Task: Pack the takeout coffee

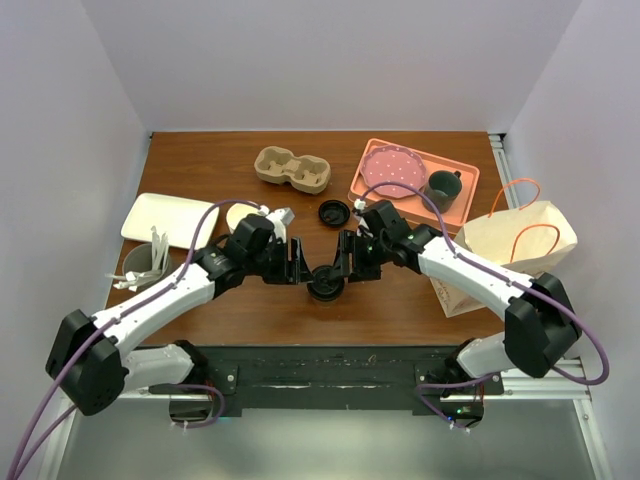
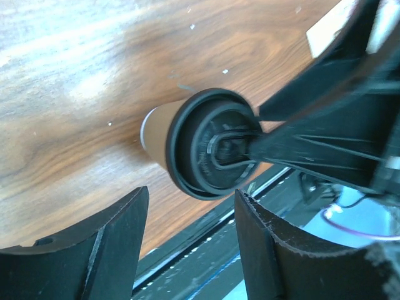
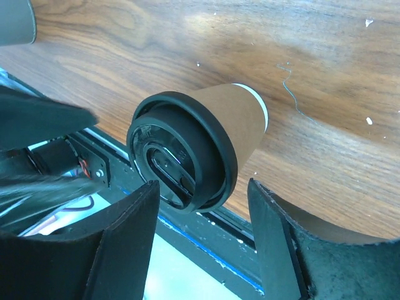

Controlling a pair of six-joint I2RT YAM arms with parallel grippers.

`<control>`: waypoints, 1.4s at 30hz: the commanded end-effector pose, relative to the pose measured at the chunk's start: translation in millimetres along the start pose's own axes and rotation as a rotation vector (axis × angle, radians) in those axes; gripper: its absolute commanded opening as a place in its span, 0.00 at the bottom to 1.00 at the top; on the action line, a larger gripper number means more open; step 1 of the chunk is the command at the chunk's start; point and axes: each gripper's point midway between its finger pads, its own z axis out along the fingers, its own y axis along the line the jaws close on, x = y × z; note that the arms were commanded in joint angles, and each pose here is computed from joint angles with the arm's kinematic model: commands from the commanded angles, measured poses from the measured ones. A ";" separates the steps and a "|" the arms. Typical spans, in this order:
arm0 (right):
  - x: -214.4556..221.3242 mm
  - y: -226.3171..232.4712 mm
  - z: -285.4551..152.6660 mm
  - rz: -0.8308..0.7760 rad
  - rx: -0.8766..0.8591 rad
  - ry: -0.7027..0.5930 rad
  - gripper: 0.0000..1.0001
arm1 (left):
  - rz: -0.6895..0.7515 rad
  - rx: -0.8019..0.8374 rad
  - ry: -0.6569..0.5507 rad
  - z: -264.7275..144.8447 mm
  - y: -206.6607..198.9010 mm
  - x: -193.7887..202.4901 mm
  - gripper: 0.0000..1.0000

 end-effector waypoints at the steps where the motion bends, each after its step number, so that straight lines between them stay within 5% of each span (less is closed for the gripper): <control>1: -0.9 8.5 -9.7 -0.036 -0.027 0.000 0.62 | 0.076 0.058 -0.017 9.2 -10.3 -10.4 0.62; 8: 13.4 -5.9 -3.6 -0.029 -0.012 0.023 0.51 | 0.080 0.019 0.033 25.2 5.4 1.8 0.61; 13: 30.9 -34.5 16.6 -0.029 0.056 0.078 0.39 | 0.027 -0.164 0.157 36.1 48.8 32.7 0.58; 21: 31.0 -42.4 14.2 -0.033 0.086 0.052 0.37 | 0.014 -0.219 0.147 36.6 63.6 38.7 0.58; 35: -43.7 31.0 -47.8 -0.152 0.021 -0.134 0.80 | 0.167 -0.078 -0.114 -28.2 -34.9 -84.0 0.75; 39: -42.6 22.6 -47.1 -0.185 0.107 -0.144 0.88 | 0.157 -0.072 -0.226 -66.5 -43.6 -95.5 0.98; 42: -35.0 28.6 -45.6 -0.223 0.132 -0.146 0.95 | 0.167 -0.037 -0.315 -99.4 -52.0 -98.8 1.00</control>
